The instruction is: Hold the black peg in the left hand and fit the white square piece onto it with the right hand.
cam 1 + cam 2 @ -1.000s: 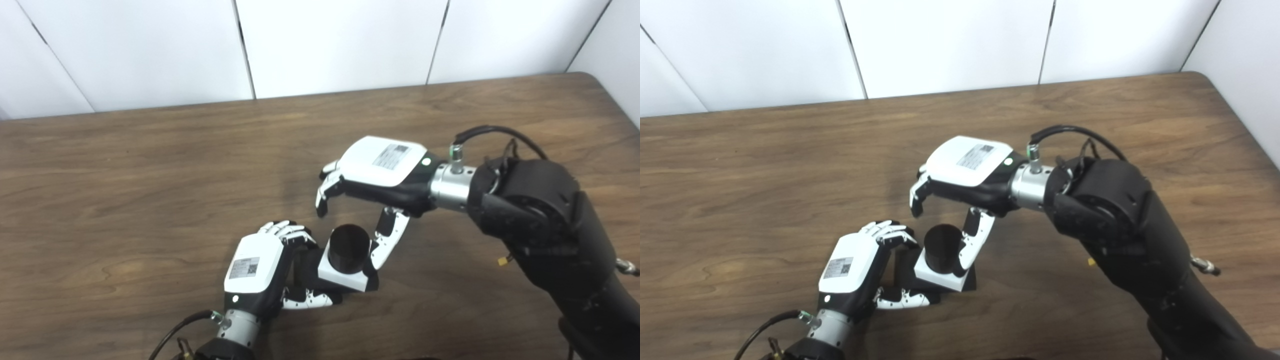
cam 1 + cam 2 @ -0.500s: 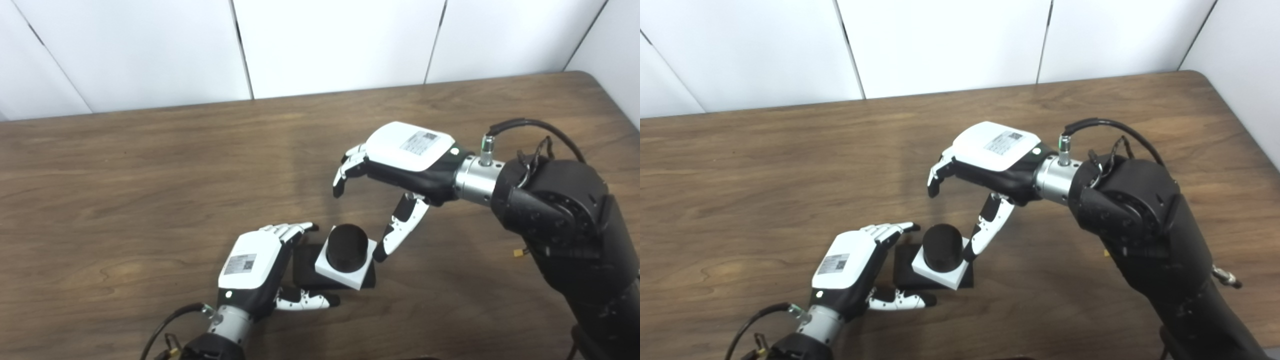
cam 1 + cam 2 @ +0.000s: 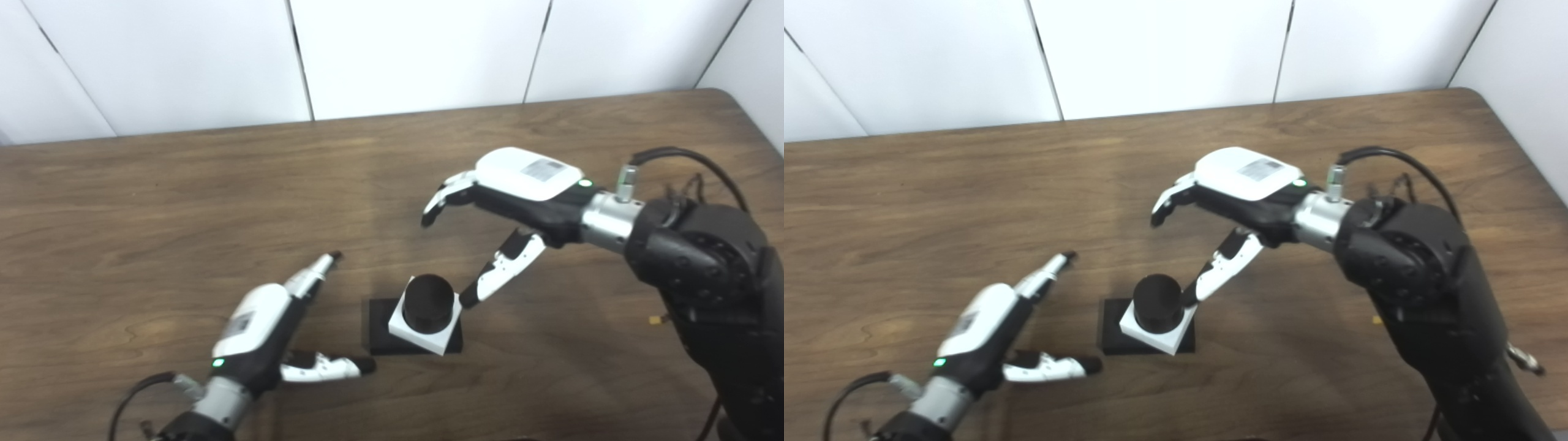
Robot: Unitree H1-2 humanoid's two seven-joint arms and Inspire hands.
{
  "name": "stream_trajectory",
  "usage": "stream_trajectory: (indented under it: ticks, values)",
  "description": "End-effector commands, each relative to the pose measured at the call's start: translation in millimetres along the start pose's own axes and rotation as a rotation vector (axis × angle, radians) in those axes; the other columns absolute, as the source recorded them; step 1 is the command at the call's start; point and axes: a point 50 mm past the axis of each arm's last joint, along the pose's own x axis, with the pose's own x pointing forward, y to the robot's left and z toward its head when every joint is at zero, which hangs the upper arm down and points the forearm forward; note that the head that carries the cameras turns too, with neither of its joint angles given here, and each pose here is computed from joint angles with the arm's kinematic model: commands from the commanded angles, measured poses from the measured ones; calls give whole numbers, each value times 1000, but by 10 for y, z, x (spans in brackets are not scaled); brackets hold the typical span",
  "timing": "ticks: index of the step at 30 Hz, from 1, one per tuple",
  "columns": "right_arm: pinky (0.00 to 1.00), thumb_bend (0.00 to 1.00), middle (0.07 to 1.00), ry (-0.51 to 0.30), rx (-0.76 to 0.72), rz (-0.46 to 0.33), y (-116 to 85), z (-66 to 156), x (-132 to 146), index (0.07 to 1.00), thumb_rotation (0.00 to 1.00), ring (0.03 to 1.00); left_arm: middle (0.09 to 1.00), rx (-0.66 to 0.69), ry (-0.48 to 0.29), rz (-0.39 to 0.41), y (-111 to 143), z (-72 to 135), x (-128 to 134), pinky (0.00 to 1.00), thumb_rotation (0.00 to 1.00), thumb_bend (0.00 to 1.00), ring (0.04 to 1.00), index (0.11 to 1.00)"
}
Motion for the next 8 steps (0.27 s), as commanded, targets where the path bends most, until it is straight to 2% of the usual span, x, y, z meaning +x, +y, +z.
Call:
stream_trajectory:
  ticks: [1,4,6,8]
  values:
    - [810,712,889,41,95,-66,2,-122,-106,882,859,913,988,-94,-33,105,125,33,-43,834,596,1000,969,998]
    - [836,634,941,115,246,-132,146,-278,-243,937,965,940,974,-258,-52,210,207,-58,-94,817,589,1000,943,978]
    - [835,625,962,162,336,-191,265,-374,-333,951,993,936,965,-353,-70,271,242,-140,-126,867,570,952,948,962]
    - [847,600,968,198,410,-242,374,-447,-397,964,999,937,959,-405,-71,315,259,-227,-152,901,603,871,959,957]
